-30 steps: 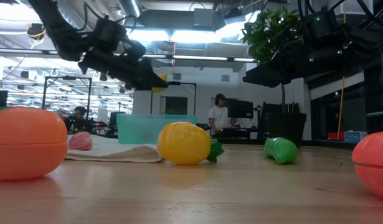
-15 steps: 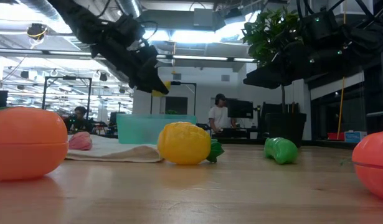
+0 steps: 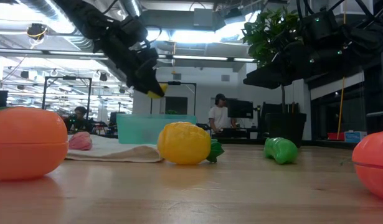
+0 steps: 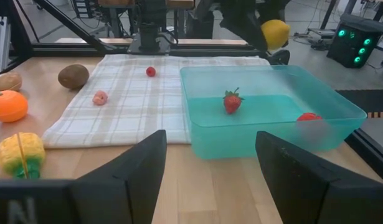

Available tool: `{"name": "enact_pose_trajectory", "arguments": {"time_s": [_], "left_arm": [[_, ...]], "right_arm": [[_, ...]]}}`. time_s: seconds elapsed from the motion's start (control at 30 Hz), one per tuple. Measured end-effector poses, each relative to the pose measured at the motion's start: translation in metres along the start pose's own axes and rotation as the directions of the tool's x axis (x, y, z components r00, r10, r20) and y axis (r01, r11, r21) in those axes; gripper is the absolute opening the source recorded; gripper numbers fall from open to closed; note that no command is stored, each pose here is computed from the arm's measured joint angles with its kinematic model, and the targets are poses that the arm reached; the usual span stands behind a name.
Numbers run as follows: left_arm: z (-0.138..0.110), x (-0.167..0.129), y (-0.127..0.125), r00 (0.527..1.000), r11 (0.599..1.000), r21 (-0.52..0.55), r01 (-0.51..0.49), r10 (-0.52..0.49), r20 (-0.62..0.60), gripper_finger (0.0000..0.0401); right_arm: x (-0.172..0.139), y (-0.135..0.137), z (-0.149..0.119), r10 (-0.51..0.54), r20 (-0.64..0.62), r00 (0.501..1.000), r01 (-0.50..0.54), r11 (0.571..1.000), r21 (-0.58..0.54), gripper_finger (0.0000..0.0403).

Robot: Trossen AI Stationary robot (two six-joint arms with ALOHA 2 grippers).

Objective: Pick and placing Produce into tupperware
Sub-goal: Put the yellow lemon into the blue bin, then put the red raspberry into the blue bin

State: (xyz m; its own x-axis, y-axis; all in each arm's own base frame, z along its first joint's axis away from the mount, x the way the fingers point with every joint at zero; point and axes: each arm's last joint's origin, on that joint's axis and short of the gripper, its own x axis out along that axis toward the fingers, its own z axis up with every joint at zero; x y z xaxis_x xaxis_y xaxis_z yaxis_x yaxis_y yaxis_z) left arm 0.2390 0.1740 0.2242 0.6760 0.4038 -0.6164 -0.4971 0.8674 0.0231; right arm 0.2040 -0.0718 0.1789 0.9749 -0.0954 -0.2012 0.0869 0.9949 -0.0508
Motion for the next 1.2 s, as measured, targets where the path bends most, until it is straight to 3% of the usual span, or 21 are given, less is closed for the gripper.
{"name": "enact_pose_trajectory", "arguments": {"time_s": [0.53,1.2], "left_arm": [[-0.030,0.050,0.006,0.988,1.000,0.005,0.004,-0.003,-0.154,0.0204],[-0.031,0.052,0.012,0.988,1.000,-0.005,-0.025,0.024,-0.154,0.0222]], "right_arm": [[0.000,0.000,0.000,0.000,-0.003,1.000,0.000,1.000,0.000,0.0249],[0.000,0.000,-0.001,0.001,-0.007,1.000,-0.001,1.000,0.002,0.0249]]}}
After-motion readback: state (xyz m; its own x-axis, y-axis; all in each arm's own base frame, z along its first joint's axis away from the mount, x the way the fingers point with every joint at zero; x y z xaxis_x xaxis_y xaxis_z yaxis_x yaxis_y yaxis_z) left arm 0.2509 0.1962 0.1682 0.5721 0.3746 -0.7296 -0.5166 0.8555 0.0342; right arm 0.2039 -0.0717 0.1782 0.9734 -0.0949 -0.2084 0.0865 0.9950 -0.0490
